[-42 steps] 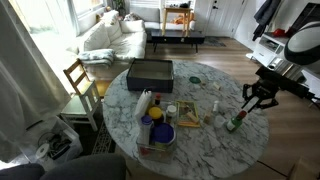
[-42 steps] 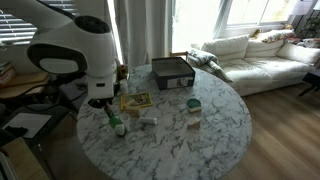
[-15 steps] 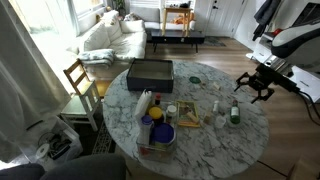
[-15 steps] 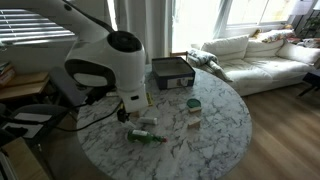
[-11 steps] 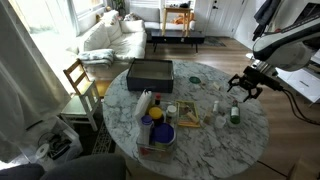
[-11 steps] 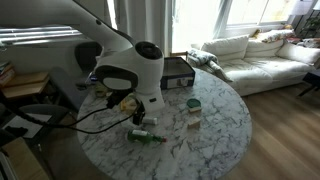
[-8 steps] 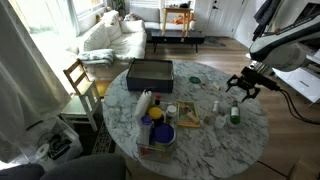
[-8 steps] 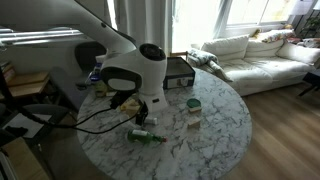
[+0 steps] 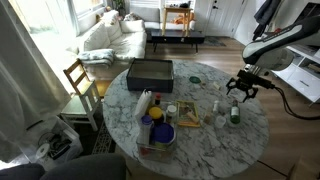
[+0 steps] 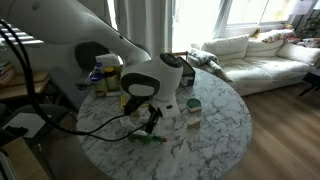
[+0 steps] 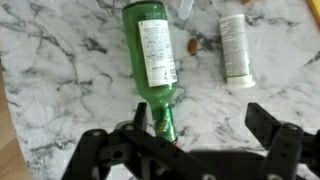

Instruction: Pick up the horizontally laying green hot sauce bottle and position it vertically on the table

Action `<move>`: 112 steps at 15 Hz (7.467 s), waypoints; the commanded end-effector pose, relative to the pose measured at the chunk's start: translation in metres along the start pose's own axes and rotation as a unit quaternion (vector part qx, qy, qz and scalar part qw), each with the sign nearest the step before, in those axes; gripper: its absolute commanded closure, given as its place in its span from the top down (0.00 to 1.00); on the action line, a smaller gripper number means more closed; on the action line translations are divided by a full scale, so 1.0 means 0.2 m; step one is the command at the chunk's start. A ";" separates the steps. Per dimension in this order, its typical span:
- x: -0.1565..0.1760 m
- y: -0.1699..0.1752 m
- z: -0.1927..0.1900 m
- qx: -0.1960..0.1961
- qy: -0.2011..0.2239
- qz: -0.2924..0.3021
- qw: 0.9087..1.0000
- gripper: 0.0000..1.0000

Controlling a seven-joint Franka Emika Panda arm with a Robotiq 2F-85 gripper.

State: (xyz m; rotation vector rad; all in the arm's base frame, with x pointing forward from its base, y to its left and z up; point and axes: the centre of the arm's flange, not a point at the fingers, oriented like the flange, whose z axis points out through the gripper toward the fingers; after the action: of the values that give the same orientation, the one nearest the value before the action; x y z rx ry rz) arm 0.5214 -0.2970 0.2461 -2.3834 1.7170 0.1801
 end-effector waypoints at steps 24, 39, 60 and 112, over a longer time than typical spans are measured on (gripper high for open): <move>0.47 0.09 0.25 -0.065 -0.075 0.006 0.995 0.50; 0.27 0.05 -0.01 -0.022 -0.004 -0.007 1.000 0.07; -0.24 0.03 -0.10 0.147 0.418 -0.126 0.887 0.07; -0.23 0.09 0.21 0.045 0.340 -0.183 0.921 1.00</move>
State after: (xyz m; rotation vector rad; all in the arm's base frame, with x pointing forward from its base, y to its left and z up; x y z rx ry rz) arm 0.4958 -0.2503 0.2127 -2.8267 1.3915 -0.9975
